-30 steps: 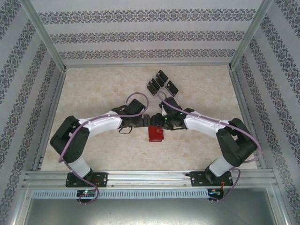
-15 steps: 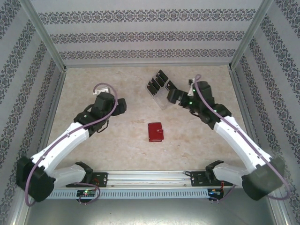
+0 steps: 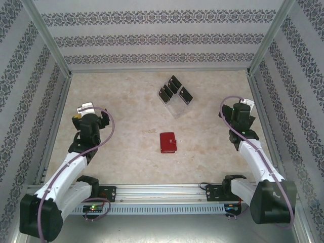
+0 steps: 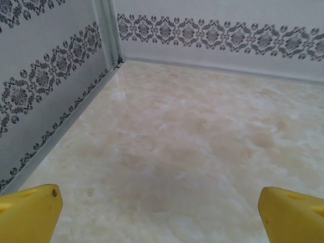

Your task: Put the credit cards into the card holder

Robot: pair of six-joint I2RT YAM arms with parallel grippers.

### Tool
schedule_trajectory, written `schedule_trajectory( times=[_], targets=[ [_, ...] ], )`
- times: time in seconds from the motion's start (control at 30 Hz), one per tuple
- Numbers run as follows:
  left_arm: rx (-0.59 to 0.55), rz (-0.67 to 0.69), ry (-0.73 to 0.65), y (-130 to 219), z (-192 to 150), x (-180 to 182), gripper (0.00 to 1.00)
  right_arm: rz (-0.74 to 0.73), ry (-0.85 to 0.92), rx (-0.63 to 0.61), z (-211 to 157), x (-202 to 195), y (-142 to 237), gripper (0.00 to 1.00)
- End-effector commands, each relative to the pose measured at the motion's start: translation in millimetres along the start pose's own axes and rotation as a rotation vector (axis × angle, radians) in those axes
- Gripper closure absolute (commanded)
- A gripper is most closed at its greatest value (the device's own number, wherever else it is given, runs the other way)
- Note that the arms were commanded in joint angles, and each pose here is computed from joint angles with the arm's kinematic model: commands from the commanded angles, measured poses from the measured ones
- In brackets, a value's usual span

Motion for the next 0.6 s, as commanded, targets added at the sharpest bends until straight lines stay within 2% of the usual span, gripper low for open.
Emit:
schedule_trajectory(
  times=[0.0, 0.13, 0.2, 0.3, 0.5, 0.57],
  targets=[
    [-0.078, -0.042, -0.080, -21.8, -12.8, -8.1, 0.00, 0.003, 0.074, -0.082, -6.4, -2.6, -14.4, 0.02],
    [-0.028, -0.026, -0.139, -47.6, -44.4, -11.3, 0.00, 0.066, 0.097, -0.055, -33.4, -4.5, -27.8, 0.02],
    [-0.019, -0.028, -0.106, -56.0, -53.9, -8.5, 0.00, 0.131, 0.091, -0.119, -40.7, -3.6, -28.6, 0.02],
    [-0.035, -0.086, -0.101, -64.9, -51.1, -11.3, 0.00, 0.221, 0.169, -0.152, -44.6, 2.3, -27.7, 0.02],
    [0.035, -0.194, -0.142, -82.9, -48.1, -24.2, 0.00, 0.288, 0.171, -0.201, -42.3, 14.3, -42.6, 0.02],
    [0.007, -0.259, -0.150, -78.1, -49.5, -28.0, 0.00, 0.287, 0.186, -0.222, -47.9, 16.2, -46.8, 0.02]
  ],
)
Point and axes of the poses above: each hand's point on the last joint's axis, 136 mm out from that joint toward the fingers, its own y axis back along the fingers, its own x axis along the line the jaws close on, z = x × y, the point moved 9 cm from there along y, back along the fingers, and after that the axes turned 5 degrees about -y, right-handed, at the moved point
